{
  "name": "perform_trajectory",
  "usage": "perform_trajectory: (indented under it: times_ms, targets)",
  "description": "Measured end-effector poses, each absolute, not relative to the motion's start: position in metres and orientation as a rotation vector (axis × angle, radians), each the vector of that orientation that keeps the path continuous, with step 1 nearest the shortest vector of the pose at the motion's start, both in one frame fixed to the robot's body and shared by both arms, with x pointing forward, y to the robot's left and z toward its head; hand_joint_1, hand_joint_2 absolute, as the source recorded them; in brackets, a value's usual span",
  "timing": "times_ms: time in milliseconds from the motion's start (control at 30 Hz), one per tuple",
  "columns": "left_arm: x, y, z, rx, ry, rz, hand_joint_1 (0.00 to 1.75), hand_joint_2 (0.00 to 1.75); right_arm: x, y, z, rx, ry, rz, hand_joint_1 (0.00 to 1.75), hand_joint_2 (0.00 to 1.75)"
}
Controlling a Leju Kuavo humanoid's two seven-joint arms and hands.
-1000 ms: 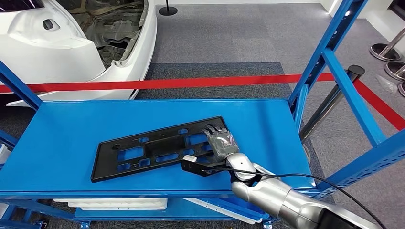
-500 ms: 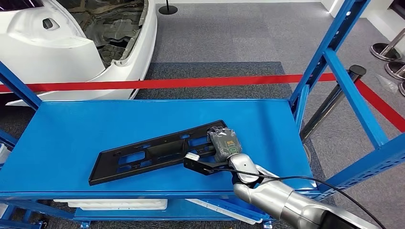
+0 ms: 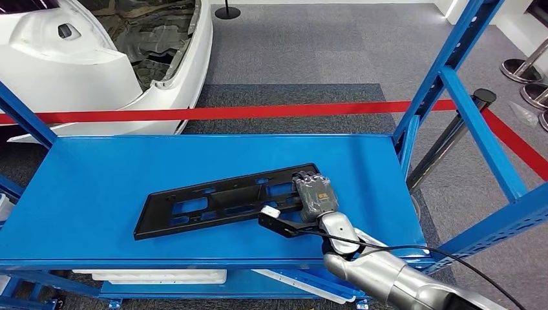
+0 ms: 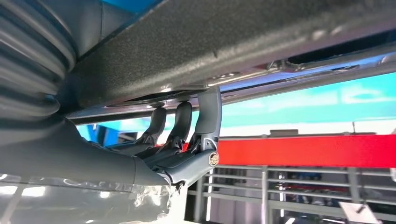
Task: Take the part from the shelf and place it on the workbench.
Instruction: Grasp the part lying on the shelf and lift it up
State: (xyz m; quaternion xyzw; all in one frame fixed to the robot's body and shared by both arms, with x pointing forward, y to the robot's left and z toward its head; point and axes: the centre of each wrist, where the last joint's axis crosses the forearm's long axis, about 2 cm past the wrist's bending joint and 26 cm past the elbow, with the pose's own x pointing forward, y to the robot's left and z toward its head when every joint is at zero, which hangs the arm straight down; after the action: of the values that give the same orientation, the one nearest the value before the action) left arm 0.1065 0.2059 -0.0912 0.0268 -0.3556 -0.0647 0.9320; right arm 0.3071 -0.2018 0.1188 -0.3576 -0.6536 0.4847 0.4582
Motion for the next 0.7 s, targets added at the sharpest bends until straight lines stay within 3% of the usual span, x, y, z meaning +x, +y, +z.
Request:
perform_trajectory:
  times_ms: [400,700]
  targets:
    - [0.102,0.206,-0.092,0.074,-0.716,-0.122,0.00,0.00,0.278,-0.210,0.159,-1.207,-1.841,1.040,1.75,1.75]
    - [0.102,0.205,-0.092,0.076,-0.716,-0.121,0.00,0.00,0.248,-0.204,0.195,-1.184,-2.046,0.849,1.75,1.75]
